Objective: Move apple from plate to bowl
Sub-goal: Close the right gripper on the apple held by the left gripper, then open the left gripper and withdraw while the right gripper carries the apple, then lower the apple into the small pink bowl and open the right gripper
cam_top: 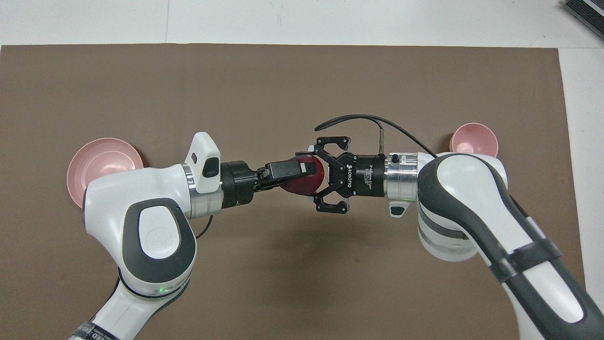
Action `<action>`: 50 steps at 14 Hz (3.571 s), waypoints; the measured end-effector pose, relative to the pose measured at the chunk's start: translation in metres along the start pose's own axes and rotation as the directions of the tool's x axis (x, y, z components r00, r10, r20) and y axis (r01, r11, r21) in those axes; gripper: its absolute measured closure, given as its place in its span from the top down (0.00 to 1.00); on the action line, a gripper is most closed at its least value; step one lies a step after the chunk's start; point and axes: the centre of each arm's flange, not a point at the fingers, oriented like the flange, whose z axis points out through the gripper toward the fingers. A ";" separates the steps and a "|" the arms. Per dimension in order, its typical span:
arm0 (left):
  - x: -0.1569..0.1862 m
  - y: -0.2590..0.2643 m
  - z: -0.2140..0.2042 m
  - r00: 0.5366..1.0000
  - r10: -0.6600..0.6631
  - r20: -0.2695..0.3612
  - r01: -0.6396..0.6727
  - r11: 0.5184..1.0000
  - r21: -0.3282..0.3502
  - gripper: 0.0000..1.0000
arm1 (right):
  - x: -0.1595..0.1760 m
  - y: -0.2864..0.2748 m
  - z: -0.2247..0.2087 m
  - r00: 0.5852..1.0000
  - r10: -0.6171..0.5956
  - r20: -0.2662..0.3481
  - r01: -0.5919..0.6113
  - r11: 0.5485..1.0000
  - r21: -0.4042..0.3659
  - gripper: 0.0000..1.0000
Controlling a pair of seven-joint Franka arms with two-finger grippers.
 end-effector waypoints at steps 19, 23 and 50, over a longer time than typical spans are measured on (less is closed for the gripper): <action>0.022 0.007 -0.027 0.999 0.039 -0.024 -0.035 0.989 0.146 1.00 | 0.036 -0.033 -0.092 0.934 -0.202 -0.294 0.166 0.976 -0.144 0.75; 0.039 -0.024 -0.051 0.991 0.134 0.002 -0.128 0.941 0.315 1.00 | 0.066 -0.050 -0.170 0.842 -0.283 -0.458 0.187 0.952 -0.244 0.75; 0.088 0.091 -0.341 0.917 0.202 0.344 -0.399 0.428 0.811 1.00 | 0.180 -0.094 -0.292 0.340 -0.785 -0.518 0.233 0.604 -0.762 1.00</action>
